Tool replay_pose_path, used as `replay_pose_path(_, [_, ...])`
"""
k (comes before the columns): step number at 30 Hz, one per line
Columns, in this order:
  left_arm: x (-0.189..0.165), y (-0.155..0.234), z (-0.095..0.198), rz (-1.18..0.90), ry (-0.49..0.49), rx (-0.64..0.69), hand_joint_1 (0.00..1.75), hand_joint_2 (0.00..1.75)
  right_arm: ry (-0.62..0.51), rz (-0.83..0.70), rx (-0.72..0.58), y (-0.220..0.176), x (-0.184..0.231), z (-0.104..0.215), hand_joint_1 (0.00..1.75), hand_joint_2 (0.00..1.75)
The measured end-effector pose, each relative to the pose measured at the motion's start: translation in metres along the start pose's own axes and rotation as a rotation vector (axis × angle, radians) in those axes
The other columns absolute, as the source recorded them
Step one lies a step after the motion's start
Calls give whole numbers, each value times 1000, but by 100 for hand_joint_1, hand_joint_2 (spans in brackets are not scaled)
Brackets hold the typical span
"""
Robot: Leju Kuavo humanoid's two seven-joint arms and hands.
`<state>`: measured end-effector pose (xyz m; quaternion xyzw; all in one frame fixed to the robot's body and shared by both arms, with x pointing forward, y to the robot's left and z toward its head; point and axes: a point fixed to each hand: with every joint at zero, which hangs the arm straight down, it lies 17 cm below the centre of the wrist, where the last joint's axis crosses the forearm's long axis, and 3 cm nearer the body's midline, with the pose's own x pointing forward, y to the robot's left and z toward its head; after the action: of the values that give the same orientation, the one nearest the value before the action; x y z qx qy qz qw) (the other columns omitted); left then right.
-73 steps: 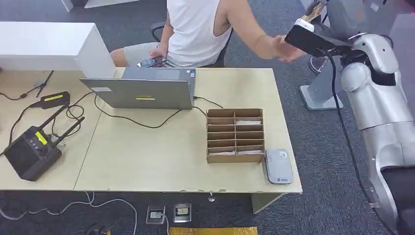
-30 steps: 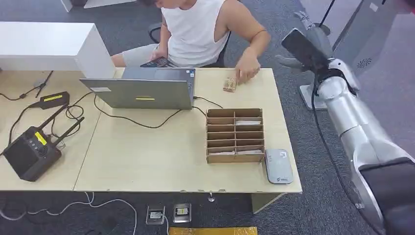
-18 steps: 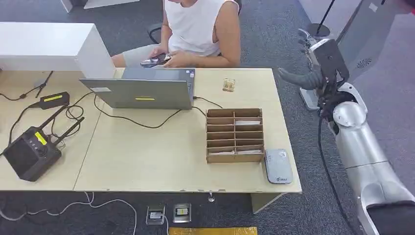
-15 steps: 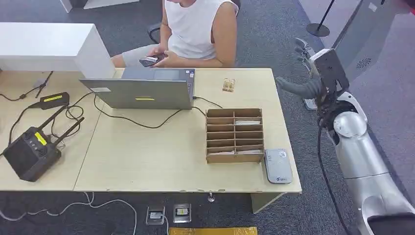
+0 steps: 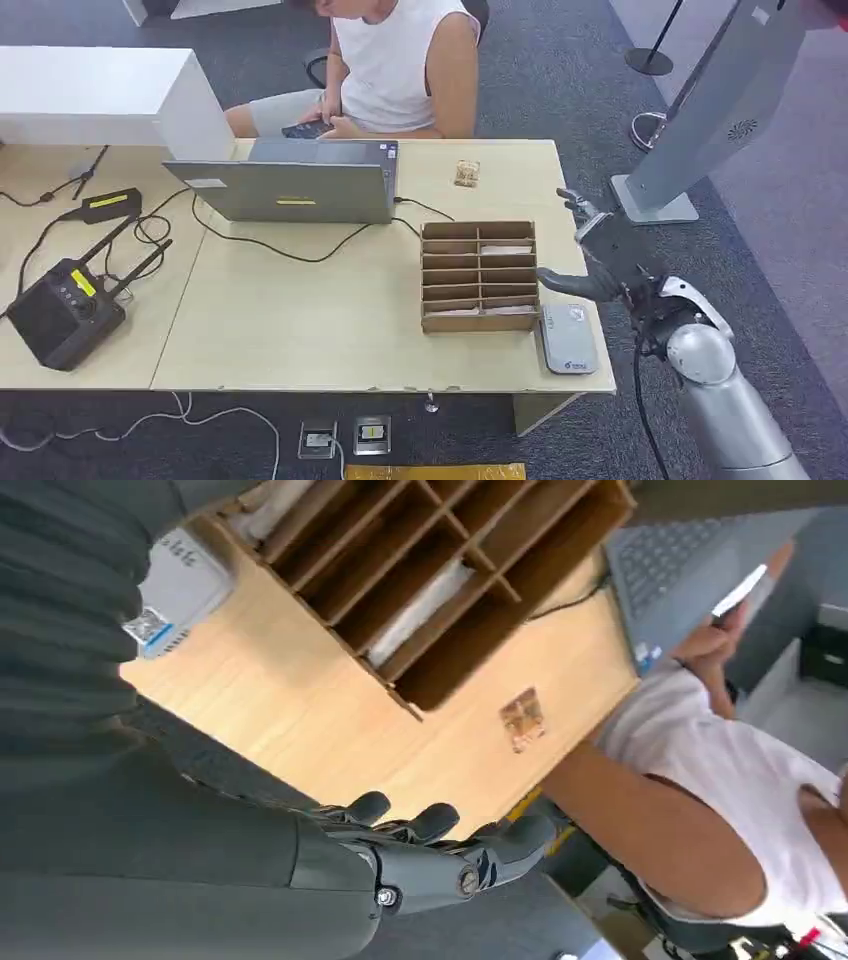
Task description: Pass the card to the sensor for recognition and then transmit it.
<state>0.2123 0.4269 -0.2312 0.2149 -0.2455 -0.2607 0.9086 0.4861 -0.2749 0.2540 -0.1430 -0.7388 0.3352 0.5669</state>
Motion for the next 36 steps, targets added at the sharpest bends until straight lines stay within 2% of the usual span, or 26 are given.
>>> replay_pose_path(5, [-2, 1, 0, -2, 3, 1, 0, 0, 48, 46, 84, 33, -15, 20, 0, 175])
replay_pose_path(13, [-3, 2, 0, -11, 2, 5, 0, 0, 99, 107, 159, 62, -29, 39, 0, 175])
replay_pose_path(19, [-6, 3, 1, -14, 7, 20, 0, 0, 160, 328, 164, 66, -50, 50, 0, 175])
replay_pose_path(24, [-6, 7, 0, -7, 10, 44, 0, 0, 188, 585, 114, 52, -59, 50, 0, 175])
replay_pose_path(29, [-3, 5, 1, -1, 8, 52, 0, 0, 169, 765, 16, 37, -49, 46, 0, 175])
replay_pose_path(36, [2, -1, 1, 5, 0, 44, 0, 0, 103, 790, -51, 44, -29, 40, 0, 175])
